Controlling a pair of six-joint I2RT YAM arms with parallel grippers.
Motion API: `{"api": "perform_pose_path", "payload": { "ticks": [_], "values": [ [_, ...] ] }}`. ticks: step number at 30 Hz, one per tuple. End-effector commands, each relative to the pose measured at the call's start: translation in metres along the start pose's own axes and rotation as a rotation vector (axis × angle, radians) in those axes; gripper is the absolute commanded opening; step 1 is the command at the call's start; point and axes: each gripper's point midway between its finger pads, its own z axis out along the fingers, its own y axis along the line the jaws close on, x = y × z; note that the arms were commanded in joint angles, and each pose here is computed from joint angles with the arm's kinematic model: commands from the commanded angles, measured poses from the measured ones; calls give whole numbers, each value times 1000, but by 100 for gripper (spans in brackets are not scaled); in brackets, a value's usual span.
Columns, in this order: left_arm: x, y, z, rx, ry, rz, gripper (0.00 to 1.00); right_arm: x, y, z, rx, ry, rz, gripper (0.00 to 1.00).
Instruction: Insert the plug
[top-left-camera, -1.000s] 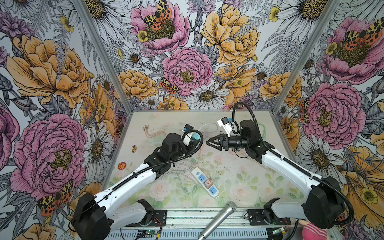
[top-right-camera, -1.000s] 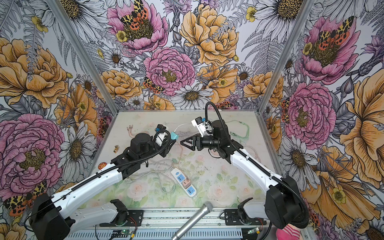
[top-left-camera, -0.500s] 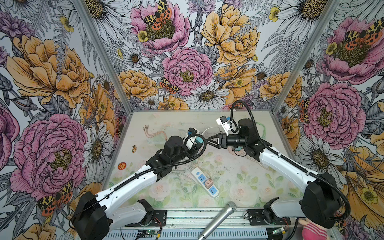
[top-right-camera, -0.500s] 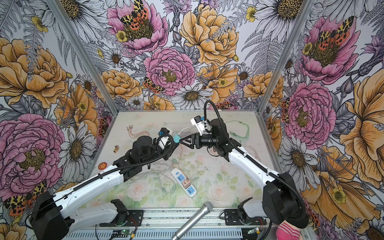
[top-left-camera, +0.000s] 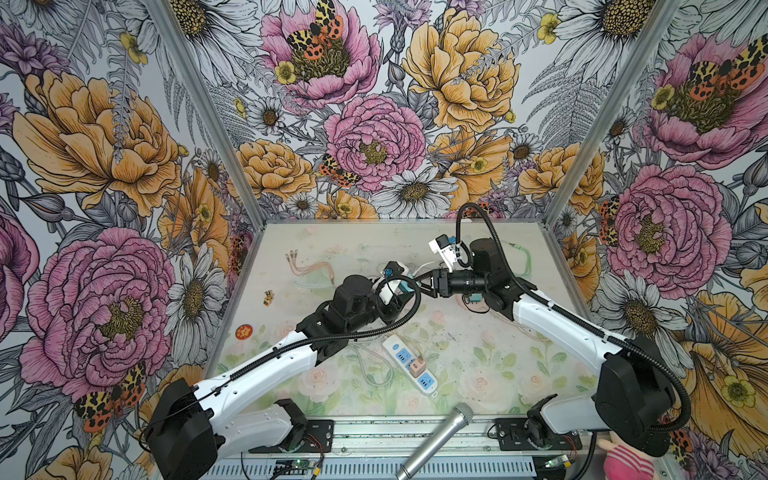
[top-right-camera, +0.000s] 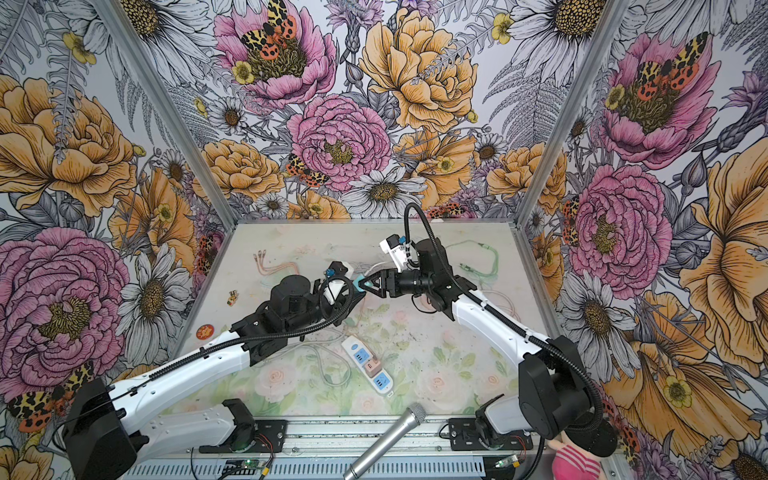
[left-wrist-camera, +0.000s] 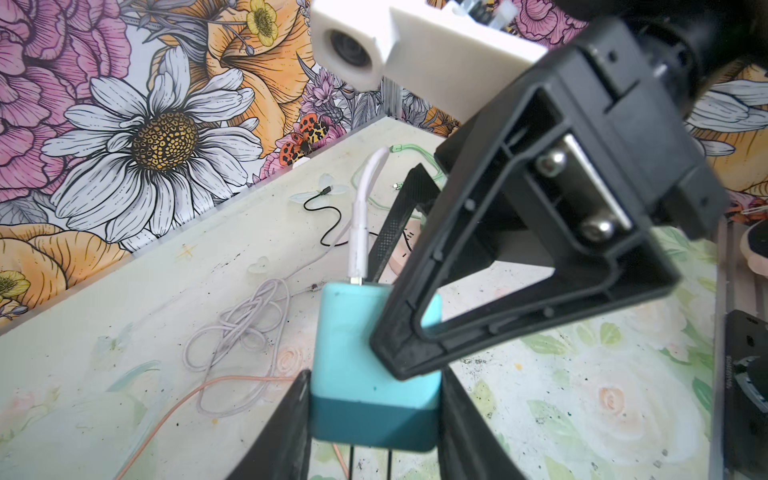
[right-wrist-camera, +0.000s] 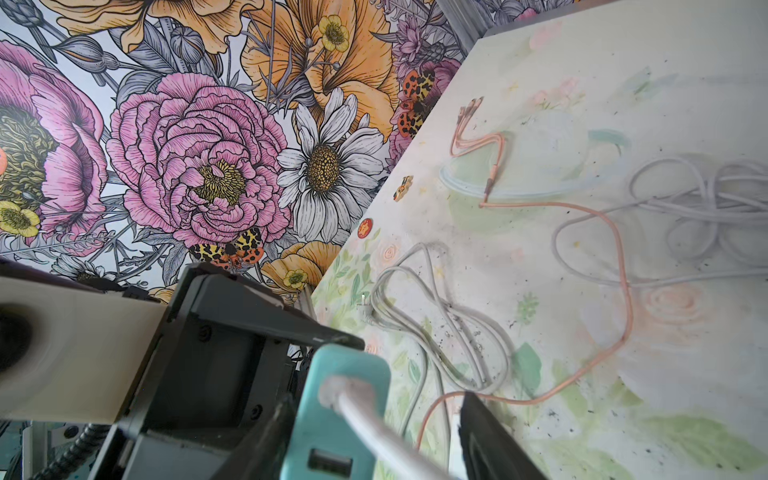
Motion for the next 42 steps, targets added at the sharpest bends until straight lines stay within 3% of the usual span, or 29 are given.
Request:
{"api": "perform_pose_path", "payload": {
  "ticks": [1,25,31,36,40,42],
  "values": [
    [0,-8,4,32,-15,19,11,-6,6,-3,16,-24,-36,64],
    [2,-13,1,28,-14,54,10,-2,-8,-2,82,-3,-28,60],
    [0,-12,4,15,-17,59,11,-1,-7,-5,89,-1,-36,37],
    [-2,-2,3,-41,-25,52,16,-4,-4,-11,121,-12,-68,0],
    [-4,6,0,-92,-36,44,18,-7,0,-15,133,-18,-87,0],
    [-5,8,-2,-101,-46,39,29,-7,-1,-16,139,-16,-89,0]
  ]
}}
